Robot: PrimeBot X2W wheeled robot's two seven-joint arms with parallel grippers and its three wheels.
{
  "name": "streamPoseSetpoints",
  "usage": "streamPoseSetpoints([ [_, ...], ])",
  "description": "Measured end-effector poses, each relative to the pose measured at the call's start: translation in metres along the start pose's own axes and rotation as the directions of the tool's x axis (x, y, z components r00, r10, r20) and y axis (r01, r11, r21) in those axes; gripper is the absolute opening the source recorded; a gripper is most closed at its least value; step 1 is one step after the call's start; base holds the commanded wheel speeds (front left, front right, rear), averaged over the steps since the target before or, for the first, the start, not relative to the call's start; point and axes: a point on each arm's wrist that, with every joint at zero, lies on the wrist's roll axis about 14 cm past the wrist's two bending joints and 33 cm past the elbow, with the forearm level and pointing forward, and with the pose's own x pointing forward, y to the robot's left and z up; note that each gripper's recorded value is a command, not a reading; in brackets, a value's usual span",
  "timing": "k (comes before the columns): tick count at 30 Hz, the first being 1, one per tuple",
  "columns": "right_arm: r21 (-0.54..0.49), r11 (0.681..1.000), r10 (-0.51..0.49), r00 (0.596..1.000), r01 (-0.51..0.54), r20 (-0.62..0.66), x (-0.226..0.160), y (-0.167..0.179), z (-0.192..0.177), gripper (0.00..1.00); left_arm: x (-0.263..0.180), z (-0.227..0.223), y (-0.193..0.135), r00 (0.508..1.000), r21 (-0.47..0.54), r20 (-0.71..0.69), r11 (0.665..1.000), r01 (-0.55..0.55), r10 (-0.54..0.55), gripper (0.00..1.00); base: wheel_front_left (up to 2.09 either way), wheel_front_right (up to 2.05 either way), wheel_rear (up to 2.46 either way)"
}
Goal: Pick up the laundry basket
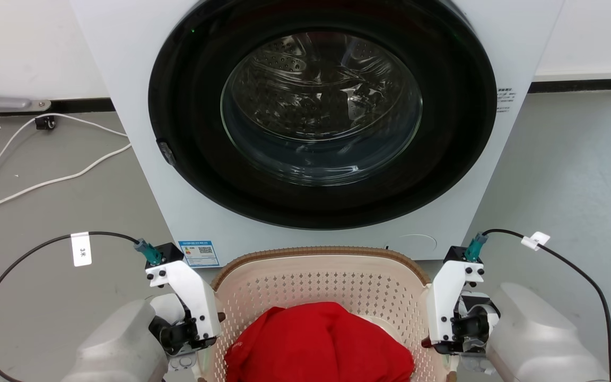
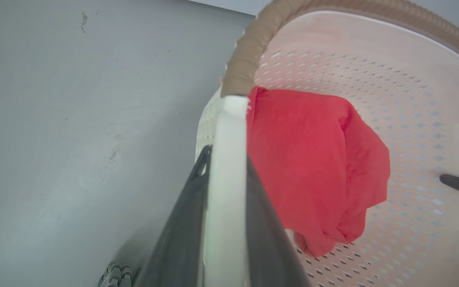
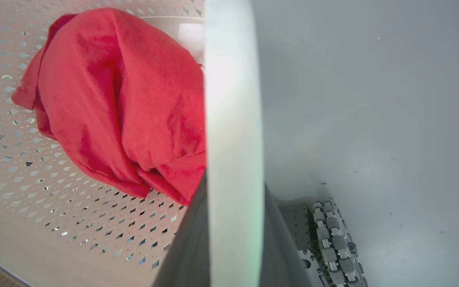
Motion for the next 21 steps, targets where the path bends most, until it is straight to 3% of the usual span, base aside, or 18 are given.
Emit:
streamPoseSetpoints([
  [21, 0.018, 1.000, 0.001, 1.000, -0.001, -0.013, 0.0018, -0.0024, -0.0033, 0.00, 0.0026, -0.0066, -0.0002, 1.000, -0.029, -0.020, 1.000, 0.006, -0.007, 0.00, 0.00, 0.00, 0.00],
])
